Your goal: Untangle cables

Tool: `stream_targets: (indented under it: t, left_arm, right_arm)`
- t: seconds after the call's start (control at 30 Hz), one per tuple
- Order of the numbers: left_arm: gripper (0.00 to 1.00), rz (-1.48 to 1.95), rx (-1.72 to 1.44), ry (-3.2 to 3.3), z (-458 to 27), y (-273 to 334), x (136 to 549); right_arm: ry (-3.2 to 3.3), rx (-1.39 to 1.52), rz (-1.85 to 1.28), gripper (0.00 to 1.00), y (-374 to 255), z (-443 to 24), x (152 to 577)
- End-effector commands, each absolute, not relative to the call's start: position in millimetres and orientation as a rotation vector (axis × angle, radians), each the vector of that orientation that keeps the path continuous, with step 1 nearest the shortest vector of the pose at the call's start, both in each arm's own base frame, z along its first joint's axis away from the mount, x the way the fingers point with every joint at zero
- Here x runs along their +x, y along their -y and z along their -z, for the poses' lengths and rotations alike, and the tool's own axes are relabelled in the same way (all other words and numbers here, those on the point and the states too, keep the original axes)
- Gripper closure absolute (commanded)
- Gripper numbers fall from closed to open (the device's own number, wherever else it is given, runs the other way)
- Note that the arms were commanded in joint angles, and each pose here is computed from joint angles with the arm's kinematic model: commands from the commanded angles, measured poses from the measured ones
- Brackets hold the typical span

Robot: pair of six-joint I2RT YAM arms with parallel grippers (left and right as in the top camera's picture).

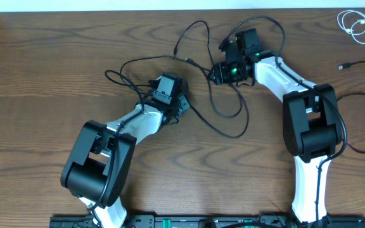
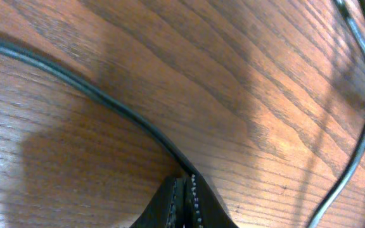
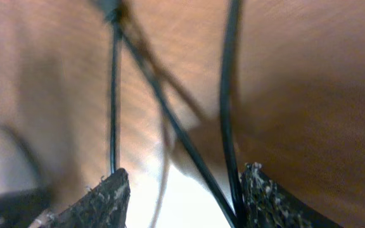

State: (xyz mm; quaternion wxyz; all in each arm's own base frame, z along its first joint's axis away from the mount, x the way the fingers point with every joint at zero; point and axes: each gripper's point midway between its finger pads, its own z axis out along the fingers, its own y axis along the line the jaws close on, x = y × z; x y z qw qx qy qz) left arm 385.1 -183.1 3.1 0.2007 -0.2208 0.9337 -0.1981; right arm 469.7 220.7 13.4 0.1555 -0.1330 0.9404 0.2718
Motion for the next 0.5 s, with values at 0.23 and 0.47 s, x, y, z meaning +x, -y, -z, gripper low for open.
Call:
stream_targets:
  t: [0.23,0.47]
  left_arm:
    - [0.93,0.643,-0.563,-2.635,7.9,196.3,380.1]
    - [0.93,0.656,-0.602,-2.624,7.0,196.7,381.6]
  right_arm:
    - [-2.833,-0.657,-0.937,0.37,-255.8,9.4,396.4]
    - [-2.836,-0.75,-0.973,0.36,-276.8,8.3,377.2]
